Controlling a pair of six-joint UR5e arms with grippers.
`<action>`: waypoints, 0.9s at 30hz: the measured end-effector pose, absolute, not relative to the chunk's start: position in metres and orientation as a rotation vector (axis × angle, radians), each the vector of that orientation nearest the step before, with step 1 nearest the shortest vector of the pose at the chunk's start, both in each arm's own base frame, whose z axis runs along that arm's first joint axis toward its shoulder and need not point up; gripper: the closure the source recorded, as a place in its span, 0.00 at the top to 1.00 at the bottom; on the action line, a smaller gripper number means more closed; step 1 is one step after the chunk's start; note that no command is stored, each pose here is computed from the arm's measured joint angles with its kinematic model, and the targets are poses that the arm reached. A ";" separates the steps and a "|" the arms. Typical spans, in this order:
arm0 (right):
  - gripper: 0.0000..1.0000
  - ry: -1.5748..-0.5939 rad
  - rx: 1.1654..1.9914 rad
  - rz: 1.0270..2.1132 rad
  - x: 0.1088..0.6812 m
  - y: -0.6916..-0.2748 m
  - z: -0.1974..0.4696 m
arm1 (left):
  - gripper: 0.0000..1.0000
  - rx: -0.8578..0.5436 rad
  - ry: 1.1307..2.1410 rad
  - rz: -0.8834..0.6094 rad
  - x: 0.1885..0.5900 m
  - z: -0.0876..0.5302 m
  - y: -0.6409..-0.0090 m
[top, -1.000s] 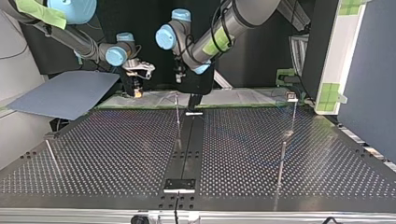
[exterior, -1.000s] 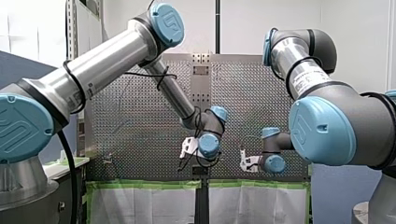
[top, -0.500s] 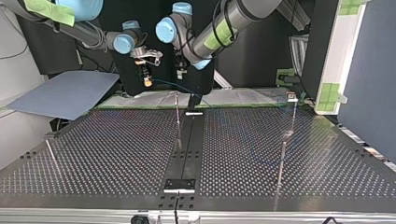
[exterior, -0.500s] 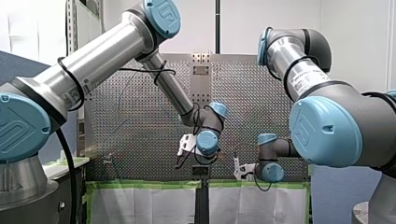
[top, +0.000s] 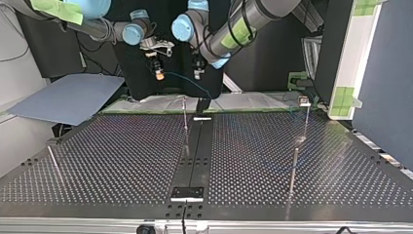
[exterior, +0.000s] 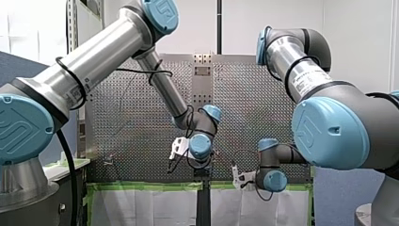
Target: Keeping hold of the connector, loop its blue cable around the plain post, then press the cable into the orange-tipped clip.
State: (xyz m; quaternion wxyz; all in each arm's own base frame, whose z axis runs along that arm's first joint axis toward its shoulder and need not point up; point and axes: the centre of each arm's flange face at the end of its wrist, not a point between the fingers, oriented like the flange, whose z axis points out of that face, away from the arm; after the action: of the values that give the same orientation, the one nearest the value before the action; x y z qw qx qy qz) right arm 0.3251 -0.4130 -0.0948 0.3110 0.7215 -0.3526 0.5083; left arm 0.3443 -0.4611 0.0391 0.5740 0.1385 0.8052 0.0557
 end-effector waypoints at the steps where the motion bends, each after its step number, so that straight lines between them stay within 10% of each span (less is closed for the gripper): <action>1: 0.00 -0.926 1.905 1.342 0.325 -0.410 -0.095 | 1.00 0.323 1.888 0.132 0.344 0.040 -0.459; 27: 0.00 -0.975 1.704 1.514 0.318 -0.380 -0.007 | 1.00 0.300 1.903 0.148 0.357 0.038 -0.441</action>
State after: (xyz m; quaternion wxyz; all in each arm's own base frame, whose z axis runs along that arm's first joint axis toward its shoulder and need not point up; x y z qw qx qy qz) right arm 0.3184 -0.3799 -0.0071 0.3252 0.6498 -0.3721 0.5776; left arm 0.3568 -0.4406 0.0379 0.5686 0.1277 0.8102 0.0632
